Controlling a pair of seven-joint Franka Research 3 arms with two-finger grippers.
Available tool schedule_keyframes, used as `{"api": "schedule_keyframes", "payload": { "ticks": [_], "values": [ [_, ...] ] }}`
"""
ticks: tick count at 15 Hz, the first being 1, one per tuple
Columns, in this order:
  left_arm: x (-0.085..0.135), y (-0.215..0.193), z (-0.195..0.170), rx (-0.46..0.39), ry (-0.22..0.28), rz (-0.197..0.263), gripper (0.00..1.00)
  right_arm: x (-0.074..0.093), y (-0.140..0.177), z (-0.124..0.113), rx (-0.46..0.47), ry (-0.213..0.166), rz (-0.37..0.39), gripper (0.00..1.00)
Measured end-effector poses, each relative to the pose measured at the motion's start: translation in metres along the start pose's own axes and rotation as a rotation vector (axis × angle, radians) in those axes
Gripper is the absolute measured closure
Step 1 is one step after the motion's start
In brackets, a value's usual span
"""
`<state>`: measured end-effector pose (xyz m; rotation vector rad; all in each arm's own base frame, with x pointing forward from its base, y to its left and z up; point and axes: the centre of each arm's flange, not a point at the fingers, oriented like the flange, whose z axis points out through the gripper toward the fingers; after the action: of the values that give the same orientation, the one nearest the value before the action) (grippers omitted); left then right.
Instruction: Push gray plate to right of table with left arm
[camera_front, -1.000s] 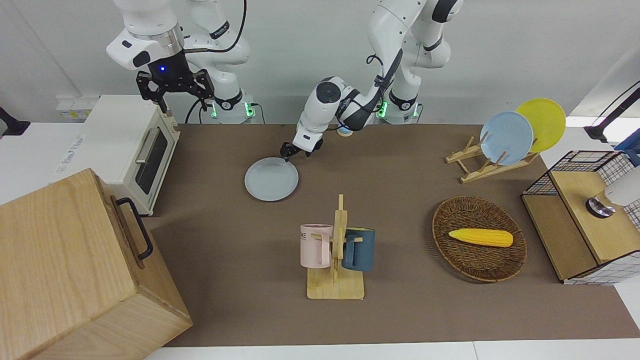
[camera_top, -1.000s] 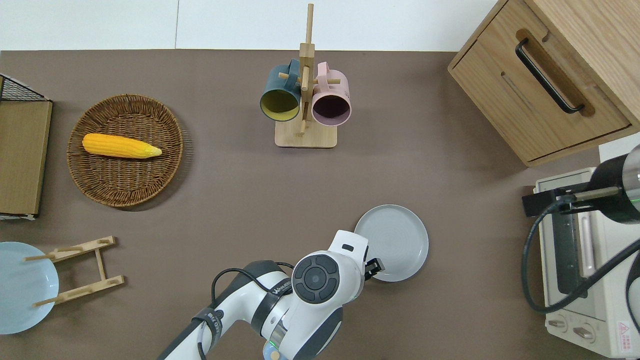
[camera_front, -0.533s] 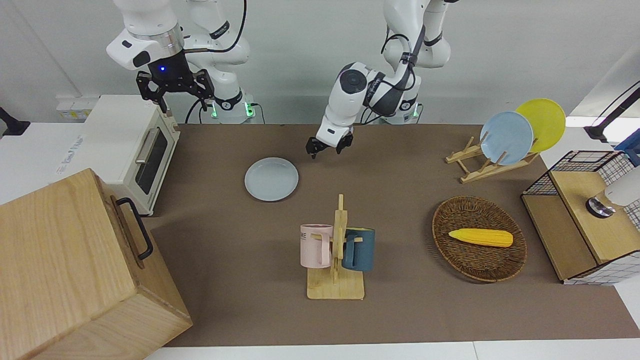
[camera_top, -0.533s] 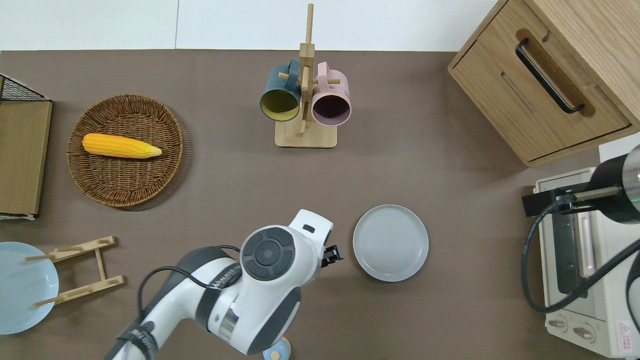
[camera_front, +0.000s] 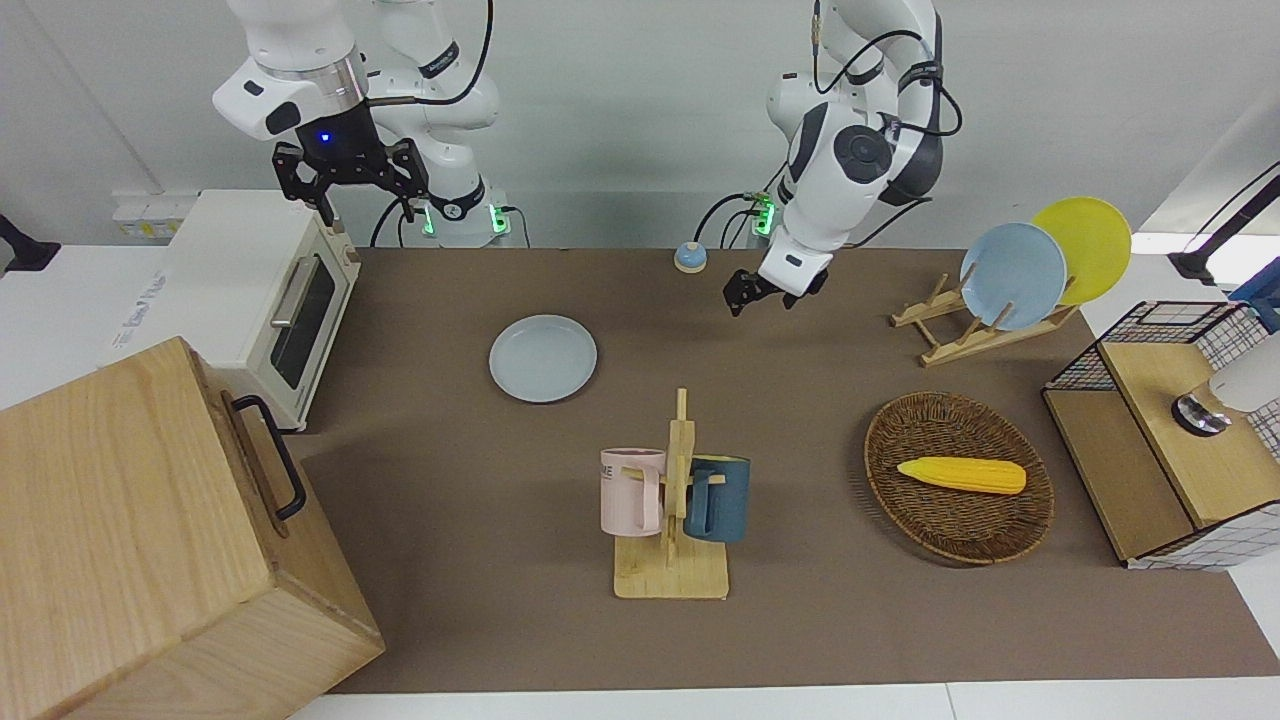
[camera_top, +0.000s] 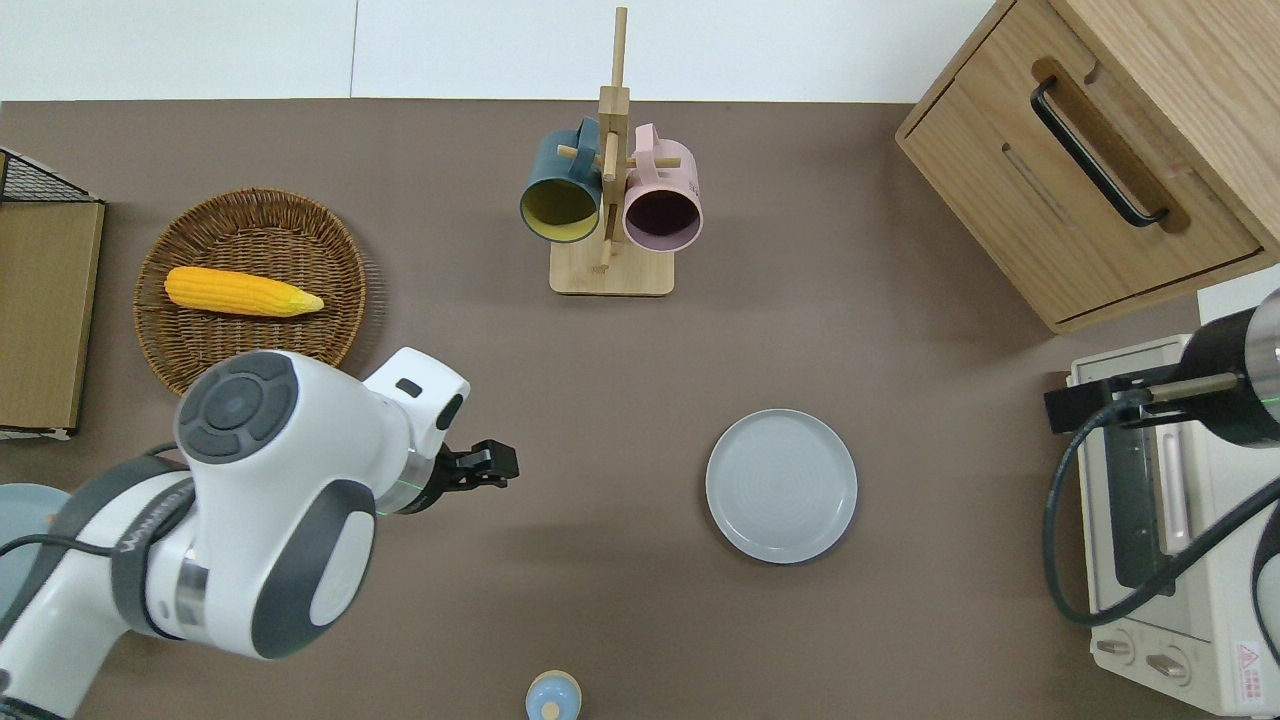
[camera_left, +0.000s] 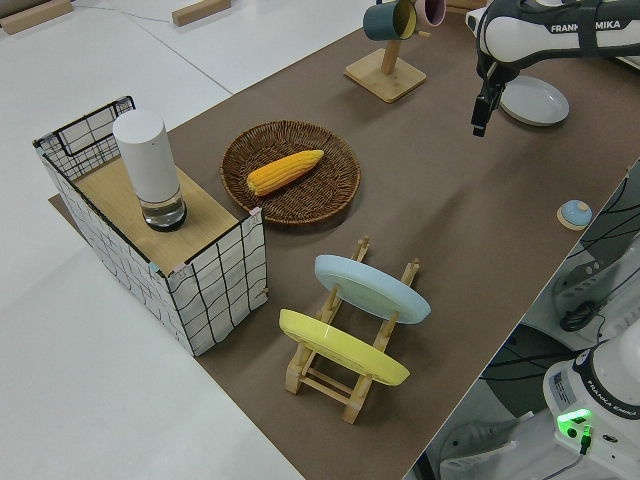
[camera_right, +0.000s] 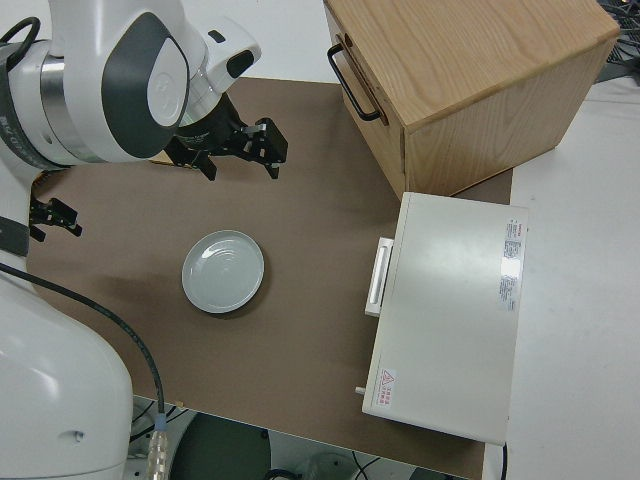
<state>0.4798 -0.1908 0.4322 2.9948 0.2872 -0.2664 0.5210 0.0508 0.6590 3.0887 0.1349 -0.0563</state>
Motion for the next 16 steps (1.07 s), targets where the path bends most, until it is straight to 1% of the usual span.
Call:
{"api": "schedule_keyframes", "payload": {
  "ticks": [2,3,5,7,10,12,14,16],
  "values": [
    [0.008,-0.019,-0.018,0.007,-0.015,-0.009,0.0,0.0,0.0,0.0,0.0,0.0,0.0,0.0],
    [0.012,-0.027,-0.026,0.028,-0.016,-0.005,0.0,0.0,0.0,0.0,0.0,0.0,0.0,0.0],
    [0.017,-0.038,-0.047,0.064,-0.01,0.008,0.0,0.0,0.0,0.0,0.0,0.0,0.0,0.0],
    [0.022,-0.048,-0.071,0.068,0.0,0.016,0.0,0.0,0.0,0.0,0.0,0.0,0.0,0.0],
    [0.032,-0.071,-0.098,0.113,0.043,0.016,0.0,0.0,0.0,0.0,0.0,0.0,0.0,0.0],
    [0.037,-0.091,-0.111,0.127,0.065,0.041,0.0,0.0,0.0,0.0,0.0,0.0,0.0,0.0],
    [0.041,-0.107,-0.128,0.115,0.087,0.07,0.0,0.0,0.0,0.0,0.0,0.0,0.0,0.0],
    [0.04,-0.115,-0.15,0.105,0.117,0.092,0.0,0.0,0.0,0.0,0.0,0.0,0.0,0.0]
  ]
}}
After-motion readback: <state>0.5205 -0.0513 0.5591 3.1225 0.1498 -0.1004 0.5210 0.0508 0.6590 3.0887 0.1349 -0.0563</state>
